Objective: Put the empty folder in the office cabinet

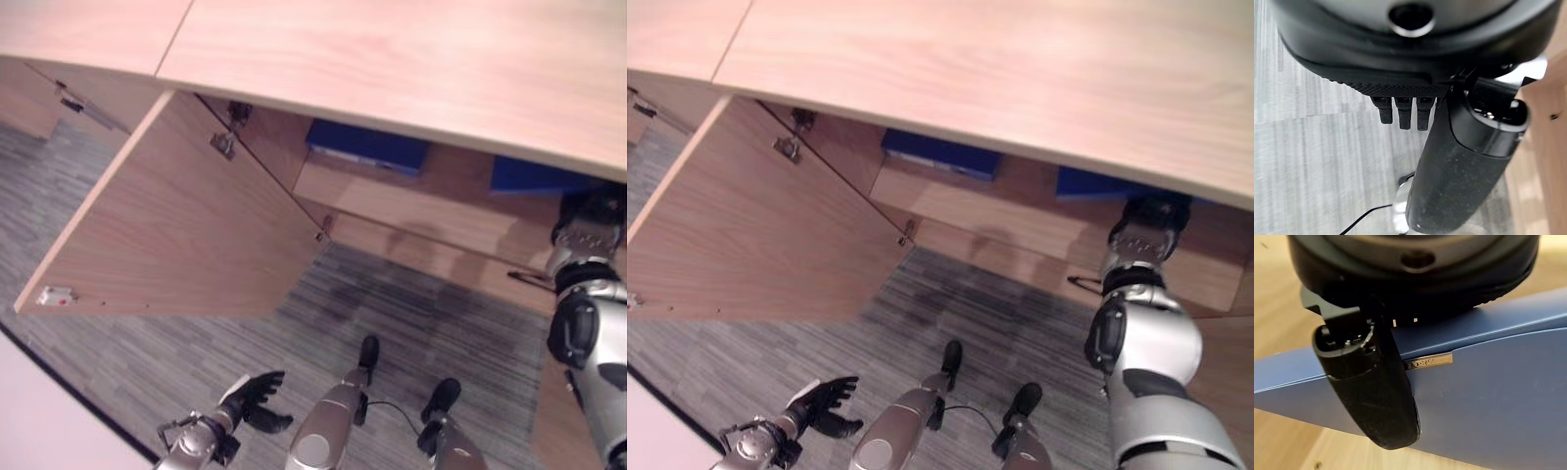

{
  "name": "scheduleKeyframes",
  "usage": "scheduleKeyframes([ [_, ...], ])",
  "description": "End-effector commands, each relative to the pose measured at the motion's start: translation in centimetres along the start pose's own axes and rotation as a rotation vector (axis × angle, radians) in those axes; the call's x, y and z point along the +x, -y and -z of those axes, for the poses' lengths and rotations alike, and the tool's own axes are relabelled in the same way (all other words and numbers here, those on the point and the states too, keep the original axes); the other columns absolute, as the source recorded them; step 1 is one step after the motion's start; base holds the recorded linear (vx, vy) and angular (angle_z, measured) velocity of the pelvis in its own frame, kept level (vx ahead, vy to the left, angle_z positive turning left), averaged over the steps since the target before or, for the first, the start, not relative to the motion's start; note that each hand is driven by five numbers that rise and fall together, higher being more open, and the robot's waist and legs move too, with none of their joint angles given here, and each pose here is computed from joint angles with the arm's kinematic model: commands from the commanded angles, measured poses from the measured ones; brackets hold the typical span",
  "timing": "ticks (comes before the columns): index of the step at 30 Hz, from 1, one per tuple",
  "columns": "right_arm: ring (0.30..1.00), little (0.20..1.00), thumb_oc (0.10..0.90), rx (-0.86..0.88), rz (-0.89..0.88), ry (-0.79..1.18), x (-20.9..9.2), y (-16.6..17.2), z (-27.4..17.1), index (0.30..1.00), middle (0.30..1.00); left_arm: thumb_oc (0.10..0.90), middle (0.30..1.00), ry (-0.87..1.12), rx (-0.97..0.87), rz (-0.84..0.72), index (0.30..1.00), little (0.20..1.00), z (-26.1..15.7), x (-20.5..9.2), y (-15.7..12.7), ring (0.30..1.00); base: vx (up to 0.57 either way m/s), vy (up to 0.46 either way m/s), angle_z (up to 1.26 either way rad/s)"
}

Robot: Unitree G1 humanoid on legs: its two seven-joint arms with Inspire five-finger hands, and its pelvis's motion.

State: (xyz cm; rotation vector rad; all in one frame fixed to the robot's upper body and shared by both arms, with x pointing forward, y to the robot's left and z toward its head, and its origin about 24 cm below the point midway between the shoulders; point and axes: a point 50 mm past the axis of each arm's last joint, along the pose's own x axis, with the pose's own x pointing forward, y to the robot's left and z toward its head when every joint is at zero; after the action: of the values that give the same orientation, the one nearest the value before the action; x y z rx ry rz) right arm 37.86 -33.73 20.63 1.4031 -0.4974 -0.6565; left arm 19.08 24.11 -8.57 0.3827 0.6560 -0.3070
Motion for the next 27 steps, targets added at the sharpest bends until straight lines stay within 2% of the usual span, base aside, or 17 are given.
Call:
scheduleKeyframes([
  [1, 0.3, 0.3, 0.4, -0.021, -0.283, 0.125, -0.2, -7.0, -3.5, 0.3, 0.3, 0.8, 0.9, 0.095, -0.041, -0.082, 0.9, 0.9, -1.4, -0.9, -2.6, 0.9, 0.07, -0.019, 0.08],
  [4, 0.3, 0.3, 0.4, -0.026, -0.314, 0.157, -0.5, -9.3, -4.3, 0.3, 0.3, 0.8, 0.9, 0.204, -0.074, -0.096, 0.9, 0.9, -3.8, -1.2, -3.7, 0.9, 0.0, -0.002, 0.02],
  [12, 0.3, 0.3, 0.4, -0.02, -0.353, 0.202, -1.1, -11.9, -5.4, 0.3, 0.3, 0.8, 0.9, 0.256, -0.131, -0.138, 0.9, 0.9, -4.7, -1.6, -4.6, 0.9, 0.0, -0.041, 0.02],
  [13, 0.509, 0.509, 0.54, -0.012, -0.34, 0.197, -1.1, -11.8, -5.3, 0.509, 0.509, 0.8, 0.9, 0.264, -0.124, -0.132, 0.9, 0.9, -4.9, -1.7, -4.6, 0.9, 0.02, -0.045, 0.01],
  [14, 0.9, 0.9, 0.8, -0.005, -0.33, 0.187, -1.0, -11.5, -5.0, 0.9, 0.9, 0.8, 0.9, 0.269, -0.112, -0.129, 0.9, 0.9, -5.0, -1.7, -4.6, 0.9, 0.03, -0.052, 0.02],
  [27, 0.9, 0.9, 0.8, -0.082, -0.179, 0.131, -0.8, -10.4, -2.9, 0.9, 0.9, 0.8, 0.9, 0.237, -0.11, -0.175, 0.9, 0.9, -4.3, -2.0, -4.8, 0.9, 0.01, -0.016, 0.0],
])
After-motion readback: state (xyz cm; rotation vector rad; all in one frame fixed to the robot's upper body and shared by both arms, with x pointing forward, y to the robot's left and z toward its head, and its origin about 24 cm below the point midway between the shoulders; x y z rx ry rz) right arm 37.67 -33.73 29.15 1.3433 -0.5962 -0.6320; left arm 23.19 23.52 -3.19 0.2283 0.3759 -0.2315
